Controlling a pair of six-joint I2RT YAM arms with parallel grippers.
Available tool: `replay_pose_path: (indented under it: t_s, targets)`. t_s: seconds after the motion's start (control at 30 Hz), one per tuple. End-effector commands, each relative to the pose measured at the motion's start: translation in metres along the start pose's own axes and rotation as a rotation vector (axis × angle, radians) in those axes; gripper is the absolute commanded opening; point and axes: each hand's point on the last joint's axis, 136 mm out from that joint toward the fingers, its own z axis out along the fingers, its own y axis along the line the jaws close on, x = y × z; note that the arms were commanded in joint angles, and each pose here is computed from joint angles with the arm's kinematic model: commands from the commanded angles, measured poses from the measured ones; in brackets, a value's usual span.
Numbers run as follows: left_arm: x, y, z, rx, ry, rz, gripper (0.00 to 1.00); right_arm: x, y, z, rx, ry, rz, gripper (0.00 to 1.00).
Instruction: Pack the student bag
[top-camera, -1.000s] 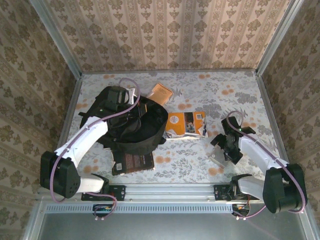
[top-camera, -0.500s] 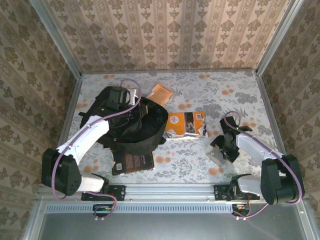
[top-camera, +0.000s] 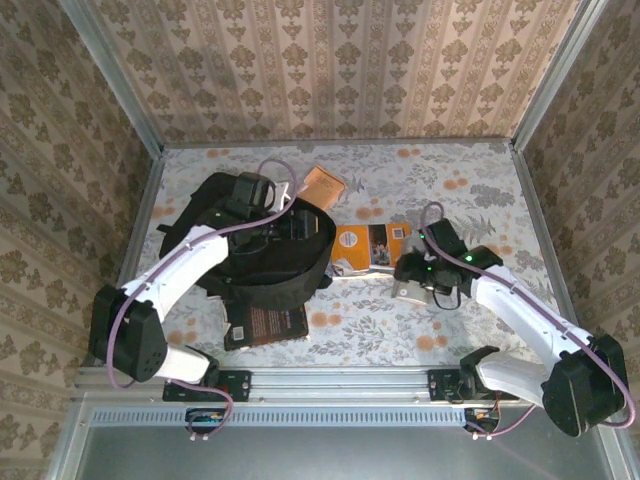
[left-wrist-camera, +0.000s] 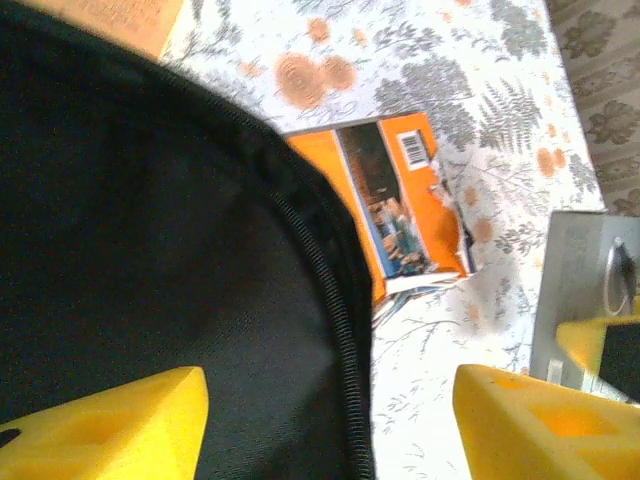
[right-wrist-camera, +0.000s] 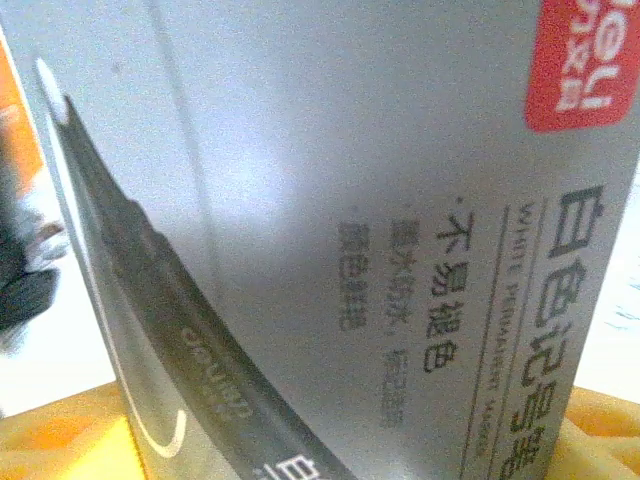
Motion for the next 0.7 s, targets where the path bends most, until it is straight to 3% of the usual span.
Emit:
replay_pose_path:
  t_s: [0.0, 0.17, 0.33, 0.67]
  targets:
    - [-0.012, -0.045, -0.022, 0.098, -0.018, 0.054, 0.75, -0.014, 0.055, -0.015, -0.144, -0.066, -0.223, 0.77]
    - [-0.008, -0.084, -0.024, 0.215, -0.004, 0.064, 0.80, -0.017, 0.107, -0.029, -0.313, -0.128, -0.364, 0.76]
    - [-0.001, -0.095, -0.019, 0.262, 0.013, 0.062, 0.83, -0.017, 0.138, -0.040, -0.441, -0.171, -0.430, 0.76]
    - [0.012, -0.107, -0.002, 0.352, 0.040, 0.022, 0.84, -0.008, 0.161, -0.044, -0.524, -0.177, -0.473, 0.78]
